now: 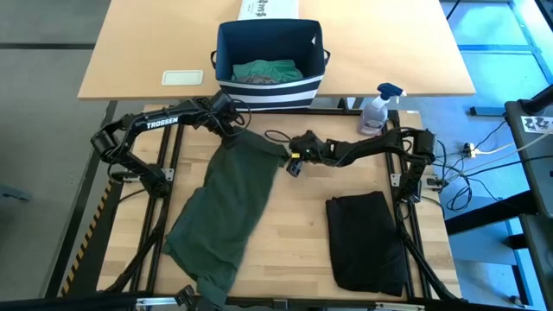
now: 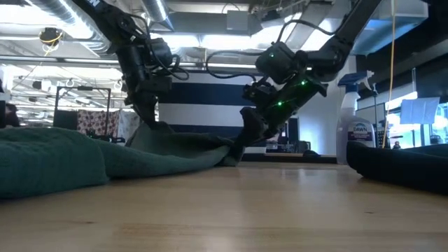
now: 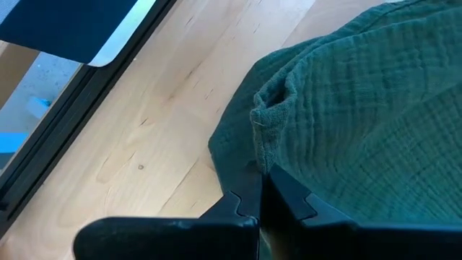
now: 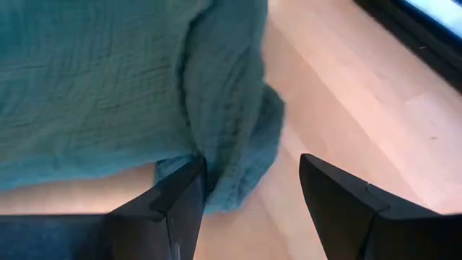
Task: Fold Laundry from Bin
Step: Fold the green polo shirt
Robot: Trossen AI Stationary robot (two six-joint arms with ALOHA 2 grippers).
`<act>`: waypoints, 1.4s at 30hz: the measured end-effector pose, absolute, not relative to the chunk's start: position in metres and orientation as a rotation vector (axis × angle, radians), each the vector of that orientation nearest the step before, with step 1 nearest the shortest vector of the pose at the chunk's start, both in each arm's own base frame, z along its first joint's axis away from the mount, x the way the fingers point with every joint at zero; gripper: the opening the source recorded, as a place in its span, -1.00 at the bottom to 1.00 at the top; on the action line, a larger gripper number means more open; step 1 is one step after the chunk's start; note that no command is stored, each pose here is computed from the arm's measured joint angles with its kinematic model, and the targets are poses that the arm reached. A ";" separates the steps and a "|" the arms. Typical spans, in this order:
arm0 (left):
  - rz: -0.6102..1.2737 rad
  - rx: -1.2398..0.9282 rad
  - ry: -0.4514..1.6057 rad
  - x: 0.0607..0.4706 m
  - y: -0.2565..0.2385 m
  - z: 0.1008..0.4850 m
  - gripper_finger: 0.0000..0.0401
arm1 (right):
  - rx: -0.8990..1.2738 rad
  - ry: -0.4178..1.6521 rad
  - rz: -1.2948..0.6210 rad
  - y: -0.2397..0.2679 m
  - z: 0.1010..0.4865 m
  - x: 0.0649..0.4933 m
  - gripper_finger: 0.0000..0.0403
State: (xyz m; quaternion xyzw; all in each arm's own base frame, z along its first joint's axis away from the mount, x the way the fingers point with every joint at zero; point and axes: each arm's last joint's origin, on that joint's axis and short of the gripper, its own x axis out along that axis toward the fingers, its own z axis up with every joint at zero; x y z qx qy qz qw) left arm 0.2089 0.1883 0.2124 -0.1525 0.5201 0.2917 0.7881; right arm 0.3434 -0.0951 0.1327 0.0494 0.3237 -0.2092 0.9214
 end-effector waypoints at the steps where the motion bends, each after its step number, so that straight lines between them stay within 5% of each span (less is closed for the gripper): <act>1: 0.628 -0.328 1.121 0.209 0.188 0.212 -1.00 | 0.103 0.666 -0.421 -0.095 0.131 0.344 0.09; 17: 0.602 -0.337 1.117 0.209 0.188 0.212 -1.00 | 0.101 0.631 -0.439 -0.097 0.110 0.352 0.05; 24: 0.598 -0.338 1.124 0.209 0.187 0.212 -1.00 | 0.108 0.618 -0.408 -0.097 0.111 0.353 -0.25; 31: 0.598 -0.341 1.133 0.208 0.187 0.212 -1.00 | 0.128 0.634 -0.303 -0.101 0.110 0.351 -0.93; 42: 0.614 -0.341 1.176 0.205 0.185 0.210 -1.00 | 0.110 0.641 -0.059 -0.101 0.134 0.359 -0.97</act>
